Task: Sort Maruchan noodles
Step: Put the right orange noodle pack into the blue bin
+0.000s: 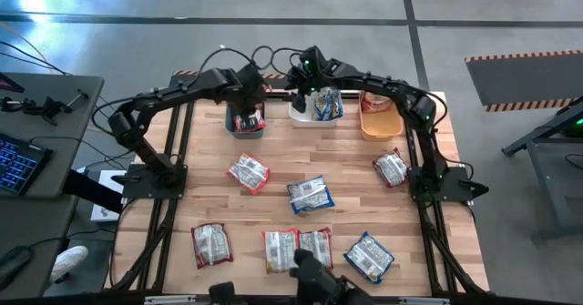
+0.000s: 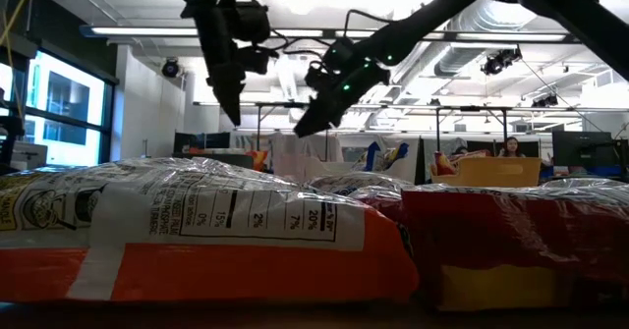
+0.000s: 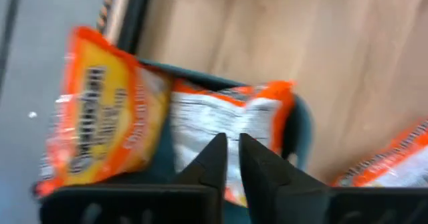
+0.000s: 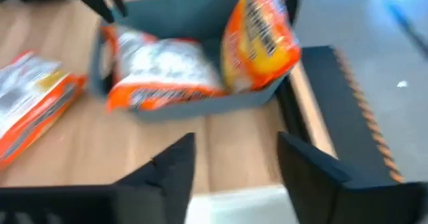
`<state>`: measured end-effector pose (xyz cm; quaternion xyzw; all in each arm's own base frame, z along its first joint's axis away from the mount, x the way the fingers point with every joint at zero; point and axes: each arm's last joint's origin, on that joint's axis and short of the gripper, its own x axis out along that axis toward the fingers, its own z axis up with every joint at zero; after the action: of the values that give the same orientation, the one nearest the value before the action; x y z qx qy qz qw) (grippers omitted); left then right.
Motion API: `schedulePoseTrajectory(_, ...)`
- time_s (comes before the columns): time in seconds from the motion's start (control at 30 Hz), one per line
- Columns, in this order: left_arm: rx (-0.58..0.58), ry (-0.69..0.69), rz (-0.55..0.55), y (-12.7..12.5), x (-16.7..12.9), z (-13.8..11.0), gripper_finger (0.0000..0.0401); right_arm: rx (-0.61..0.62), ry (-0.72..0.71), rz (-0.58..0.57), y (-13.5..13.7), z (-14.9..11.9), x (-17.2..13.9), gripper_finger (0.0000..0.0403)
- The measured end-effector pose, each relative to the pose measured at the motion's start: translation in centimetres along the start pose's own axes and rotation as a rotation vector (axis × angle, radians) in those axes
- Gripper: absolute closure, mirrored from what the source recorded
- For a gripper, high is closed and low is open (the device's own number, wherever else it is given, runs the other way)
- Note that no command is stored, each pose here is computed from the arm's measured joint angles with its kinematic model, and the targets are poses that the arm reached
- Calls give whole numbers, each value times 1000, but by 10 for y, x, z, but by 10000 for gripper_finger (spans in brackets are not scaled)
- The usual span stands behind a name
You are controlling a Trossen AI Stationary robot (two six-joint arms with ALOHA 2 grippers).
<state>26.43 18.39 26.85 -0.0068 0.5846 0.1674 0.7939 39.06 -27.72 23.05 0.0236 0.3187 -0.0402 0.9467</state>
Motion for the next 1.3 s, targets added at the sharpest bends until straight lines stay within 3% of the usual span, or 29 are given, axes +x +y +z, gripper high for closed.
schedulePoseTrajectory(0.13,42,48,-16,-11,10,3,314,-2,71,118,0,-13,-20,309)
schedulePoseTrajectory(0.27,64,79,32,-12,25,8,261,5,113,155,1,-32,-33,391)
schedulePoseTrajectory(0.43,117,65,39,-9,42,14,226,-15,47,97,8,-47,-53,382)
schedulePoseTrajectory(0.77,219,143,7,-10,68,13,218,-68,-117,-26,17,-59,-99,397)
schedulePoseTrajectory(1.1,222,181,-18,-12,76,11,188,-80,-129,-11,20,-59,-102,401)
schedulePoseTrajectory(1.3,305,277,10,-15,95,8,211,-81,-130,-10,20,-59,-102,401)
